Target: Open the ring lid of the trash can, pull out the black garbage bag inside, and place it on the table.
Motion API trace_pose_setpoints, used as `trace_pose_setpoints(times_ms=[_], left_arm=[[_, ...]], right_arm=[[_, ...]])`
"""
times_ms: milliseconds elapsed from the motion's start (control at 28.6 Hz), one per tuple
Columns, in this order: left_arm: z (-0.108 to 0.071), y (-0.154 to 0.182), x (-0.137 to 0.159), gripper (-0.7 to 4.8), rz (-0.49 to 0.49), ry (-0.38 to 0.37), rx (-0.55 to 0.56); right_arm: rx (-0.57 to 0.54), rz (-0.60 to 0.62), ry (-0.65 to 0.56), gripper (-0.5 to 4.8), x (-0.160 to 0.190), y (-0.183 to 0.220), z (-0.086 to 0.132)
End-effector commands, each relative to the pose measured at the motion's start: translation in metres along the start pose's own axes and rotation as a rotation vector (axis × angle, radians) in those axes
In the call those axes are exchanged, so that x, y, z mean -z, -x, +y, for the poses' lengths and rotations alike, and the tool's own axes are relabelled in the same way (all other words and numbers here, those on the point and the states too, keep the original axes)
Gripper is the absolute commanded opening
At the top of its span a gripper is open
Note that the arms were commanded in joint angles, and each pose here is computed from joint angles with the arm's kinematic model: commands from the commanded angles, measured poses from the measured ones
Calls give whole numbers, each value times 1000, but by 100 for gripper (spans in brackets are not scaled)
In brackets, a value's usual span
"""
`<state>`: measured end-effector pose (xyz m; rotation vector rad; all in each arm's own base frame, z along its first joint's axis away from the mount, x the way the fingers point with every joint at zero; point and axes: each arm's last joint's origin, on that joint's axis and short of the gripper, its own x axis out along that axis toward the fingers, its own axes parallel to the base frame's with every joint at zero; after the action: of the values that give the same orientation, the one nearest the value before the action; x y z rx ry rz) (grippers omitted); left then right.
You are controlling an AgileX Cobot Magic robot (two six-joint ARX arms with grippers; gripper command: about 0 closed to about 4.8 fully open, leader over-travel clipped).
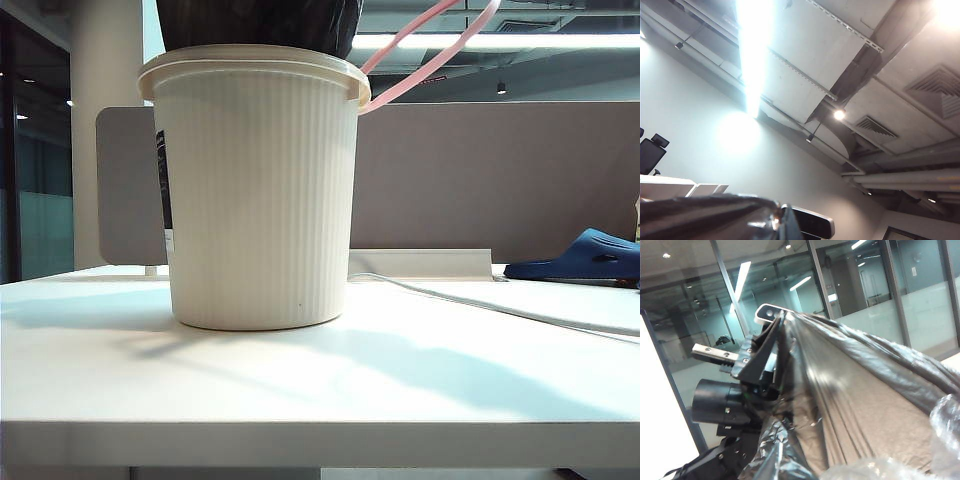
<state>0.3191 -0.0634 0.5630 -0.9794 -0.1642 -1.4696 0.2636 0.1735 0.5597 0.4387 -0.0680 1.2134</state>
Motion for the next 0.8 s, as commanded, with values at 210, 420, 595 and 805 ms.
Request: trace_pose_setpoints(times_ms=[210,420,595,805], left_arm=[[-25,-10,-9,-6,-31,-27,24],[-34,-16,-10,-6,-49,-20,29],[-52,-28,-9,-6,-49,-44,65],[-63,-39,-4,-6,-40,-54,90]], right_arm=[[-41,-70,50,-1,-21,7,18],[-59,-80,45,-1,-29,8,24],[-74,-80,44,-1,-31,8,26],[-98,-95,46,-1,-38,12,33]])
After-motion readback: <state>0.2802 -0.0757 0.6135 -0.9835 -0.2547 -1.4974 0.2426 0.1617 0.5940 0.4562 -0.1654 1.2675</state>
